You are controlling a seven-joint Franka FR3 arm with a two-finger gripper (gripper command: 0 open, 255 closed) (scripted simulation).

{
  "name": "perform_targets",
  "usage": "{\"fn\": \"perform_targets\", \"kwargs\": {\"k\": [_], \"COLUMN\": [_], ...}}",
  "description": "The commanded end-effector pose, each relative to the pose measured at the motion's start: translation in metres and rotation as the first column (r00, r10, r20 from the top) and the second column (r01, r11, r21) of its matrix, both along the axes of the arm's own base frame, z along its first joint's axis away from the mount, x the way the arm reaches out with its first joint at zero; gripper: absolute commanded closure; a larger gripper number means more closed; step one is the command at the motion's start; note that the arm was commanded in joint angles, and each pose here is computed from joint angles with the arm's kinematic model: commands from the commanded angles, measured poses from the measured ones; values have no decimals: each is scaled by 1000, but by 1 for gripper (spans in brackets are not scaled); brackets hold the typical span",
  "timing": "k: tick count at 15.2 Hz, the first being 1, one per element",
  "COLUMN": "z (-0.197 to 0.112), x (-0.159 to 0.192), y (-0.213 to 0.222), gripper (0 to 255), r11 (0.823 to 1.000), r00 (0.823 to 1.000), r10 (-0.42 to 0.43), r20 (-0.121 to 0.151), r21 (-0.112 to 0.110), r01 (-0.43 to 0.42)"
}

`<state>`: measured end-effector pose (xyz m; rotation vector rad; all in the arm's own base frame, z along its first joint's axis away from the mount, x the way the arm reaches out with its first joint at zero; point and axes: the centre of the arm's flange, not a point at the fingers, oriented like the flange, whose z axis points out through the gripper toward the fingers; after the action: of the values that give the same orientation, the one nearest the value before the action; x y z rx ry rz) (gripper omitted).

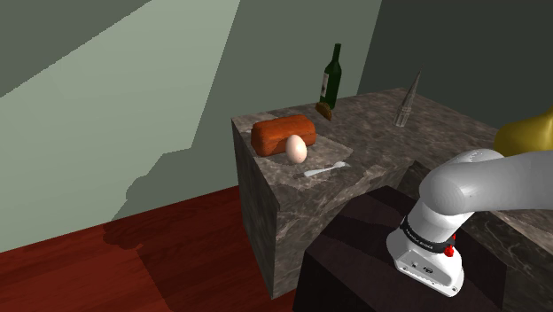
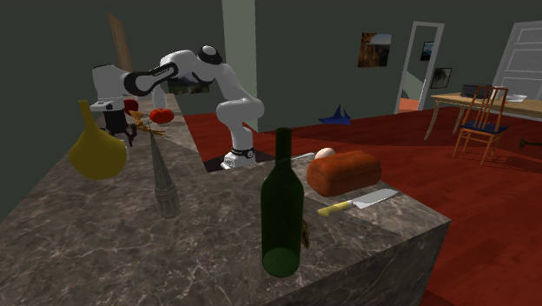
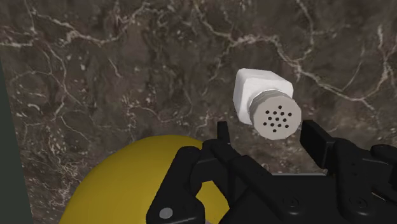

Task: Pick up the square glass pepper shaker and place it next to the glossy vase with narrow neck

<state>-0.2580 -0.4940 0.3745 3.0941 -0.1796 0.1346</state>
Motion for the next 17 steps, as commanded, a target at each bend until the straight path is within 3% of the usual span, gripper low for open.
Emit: {"fn": "perform_targets", "kwargs": {"k": [1,5,9,17], "z": [0,0,50,50], "x": [0,0,-4,-4], "y": [0,0,2,2], "gripper": [0,0,0,0], "r11": [1000,1000,1000,1000], "r00": [1000,1000,1000,1000], "r10": [0,0,0,0], "r20": [0,0,0,0], "r21": [0,0,0,0], "r01": [0,0,0,0]}}
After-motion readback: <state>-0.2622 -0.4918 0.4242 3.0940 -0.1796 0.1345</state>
